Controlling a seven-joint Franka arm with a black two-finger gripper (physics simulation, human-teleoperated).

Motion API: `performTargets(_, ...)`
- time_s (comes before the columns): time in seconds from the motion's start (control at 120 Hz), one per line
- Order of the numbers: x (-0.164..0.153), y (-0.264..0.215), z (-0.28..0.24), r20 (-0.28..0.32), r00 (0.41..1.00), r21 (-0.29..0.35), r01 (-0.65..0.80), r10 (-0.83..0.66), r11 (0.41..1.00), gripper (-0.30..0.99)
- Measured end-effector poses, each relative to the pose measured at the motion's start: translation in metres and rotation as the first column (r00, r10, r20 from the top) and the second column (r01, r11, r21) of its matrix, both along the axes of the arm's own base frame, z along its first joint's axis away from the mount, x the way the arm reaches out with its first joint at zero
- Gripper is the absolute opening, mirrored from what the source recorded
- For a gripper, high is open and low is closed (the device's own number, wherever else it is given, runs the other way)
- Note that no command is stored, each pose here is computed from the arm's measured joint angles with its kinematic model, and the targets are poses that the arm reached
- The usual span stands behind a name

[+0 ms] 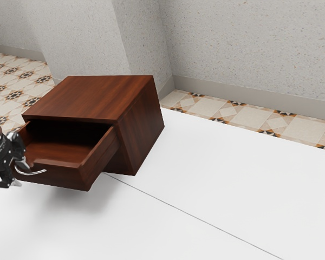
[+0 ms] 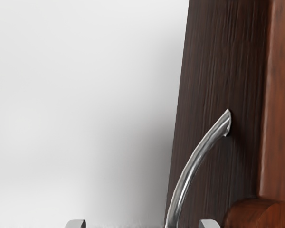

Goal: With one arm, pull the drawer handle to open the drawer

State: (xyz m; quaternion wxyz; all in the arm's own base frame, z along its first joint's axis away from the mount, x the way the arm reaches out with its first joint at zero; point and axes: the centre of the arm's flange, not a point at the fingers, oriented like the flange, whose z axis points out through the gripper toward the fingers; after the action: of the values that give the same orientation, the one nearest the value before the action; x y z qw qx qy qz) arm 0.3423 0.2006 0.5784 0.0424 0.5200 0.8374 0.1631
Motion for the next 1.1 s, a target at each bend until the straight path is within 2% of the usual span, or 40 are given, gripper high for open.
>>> performTargets(0.242,0.011,-0.019,0.022,0.003,0.999,0.024,0.032,-0.032,0.999,0.12)
performTargets(0.317,0.024,-0.034,0.05,0.002,0.999,0.04,0.052,-0.052,0.998,0.09)
performTargets(0.4,0.044,-0.053,0.071,-0.009,0.996,0.016,0.088,-0.088,0.996,0.1)
performTargets(0.517,0.089,-0.074,0.091,-0.041,0.99,-0.05,0.135,-0.137,0.99,0.17)
performTargets(0.583,0.125,-0.071,0.093,-0.054,0.984,-0.118,0.162,-0.17,0.98,0.28)
performTargets(0.642,0.16,-0.088,0.094,-0.074,0.977,-0.128,0.189,-0.2,0.974,0.37)
performTargets(0.692,0.176,-0.104,0.092,-0.084,0.972,-0.152,0.206,-0.22,0.967,0.43)
performTargets(0.85,0.183,-0.133,0.088,-0.113,0.957,-0.208,0.24,-0.267,0.948,0.56)
performTargets(0.958,0.18,-0.125,0.1,-0.112,0.93,-0.204,0.323,-0.35,0.924,0.6)
performTargets(1.1,0.179,-0.13,0.099,-0.134,0.861,-0.197,0.463,-0.491,0.864,0.63)
